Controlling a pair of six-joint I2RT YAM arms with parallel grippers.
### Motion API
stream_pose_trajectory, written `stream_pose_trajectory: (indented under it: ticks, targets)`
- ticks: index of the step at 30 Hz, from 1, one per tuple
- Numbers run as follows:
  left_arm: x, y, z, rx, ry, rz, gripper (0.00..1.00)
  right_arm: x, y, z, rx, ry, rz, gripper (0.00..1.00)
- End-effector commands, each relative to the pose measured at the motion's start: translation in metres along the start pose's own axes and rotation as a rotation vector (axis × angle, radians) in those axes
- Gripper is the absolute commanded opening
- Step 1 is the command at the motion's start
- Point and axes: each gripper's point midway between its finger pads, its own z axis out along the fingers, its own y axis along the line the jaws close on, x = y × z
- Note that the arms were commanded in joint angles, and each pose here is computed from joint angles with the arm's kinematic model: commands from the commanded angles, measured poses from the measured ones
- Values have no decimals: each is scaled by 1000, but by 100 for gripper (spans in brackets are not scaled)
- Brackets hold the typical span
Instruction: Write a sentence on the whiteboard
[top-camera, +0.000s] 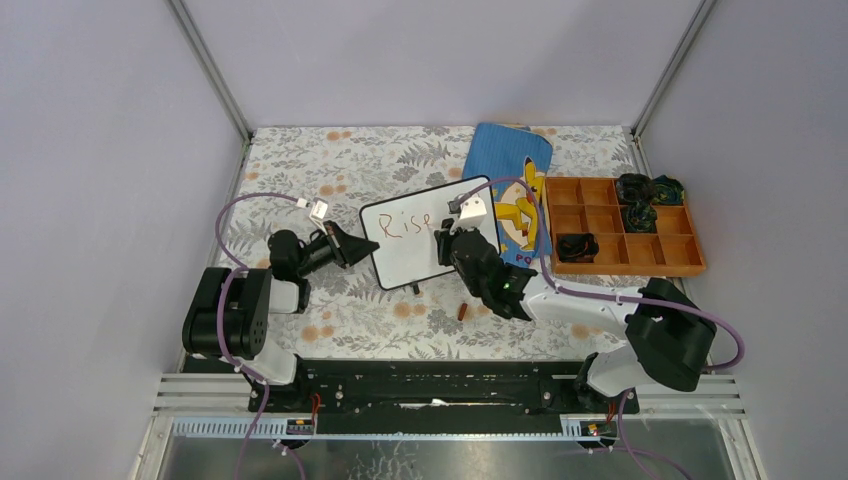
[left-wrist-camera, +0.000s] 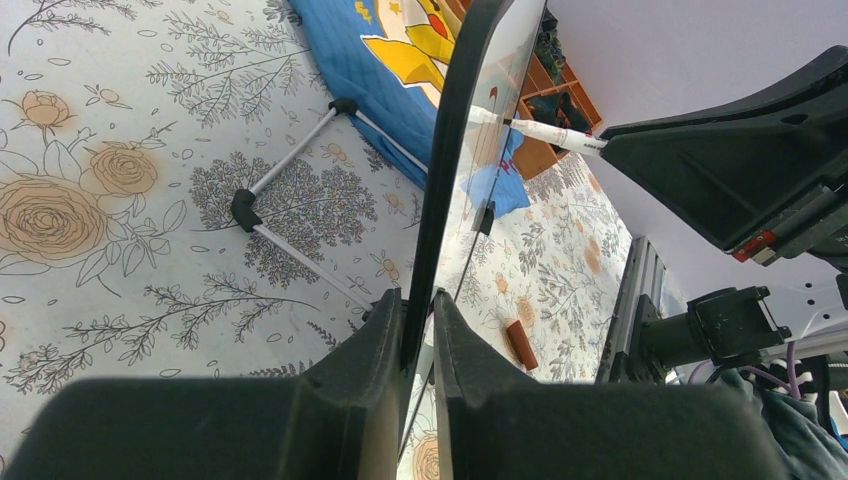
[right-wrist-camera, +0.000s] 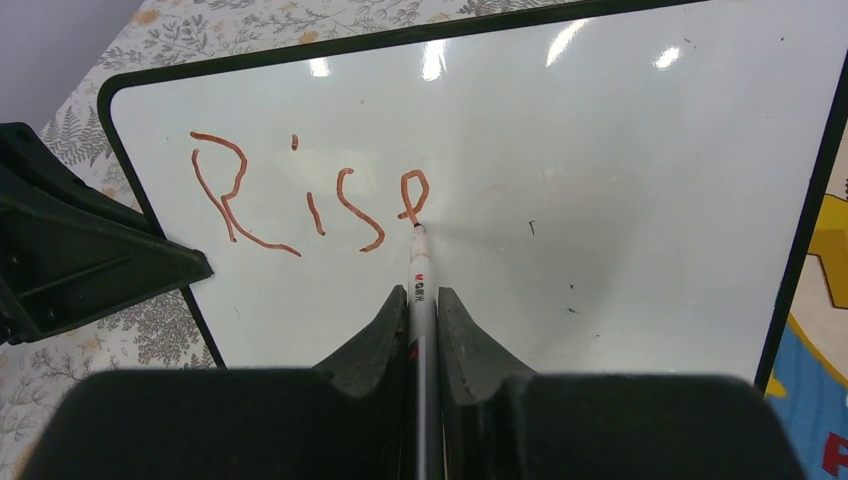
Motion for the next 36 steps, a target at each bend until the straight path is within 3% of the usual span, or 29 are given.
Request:
stream_pose_trajectory:
  ticks: [1,12,22,36]
  targets:
    - [3,10,1,-46,10,-7,0,-1,-12,-4,48,-2,0,0]
    - [4,10,1,-46,12,-7,0,-15,-31,-6,158,-45,-6,0]
    - [8,5,4,-32,27,-5,0,-35,-19,-22,40,-112,43,0]
    - [10,4,4,-32,38,4,0,-39,-24,-20,63,-117,63,0]
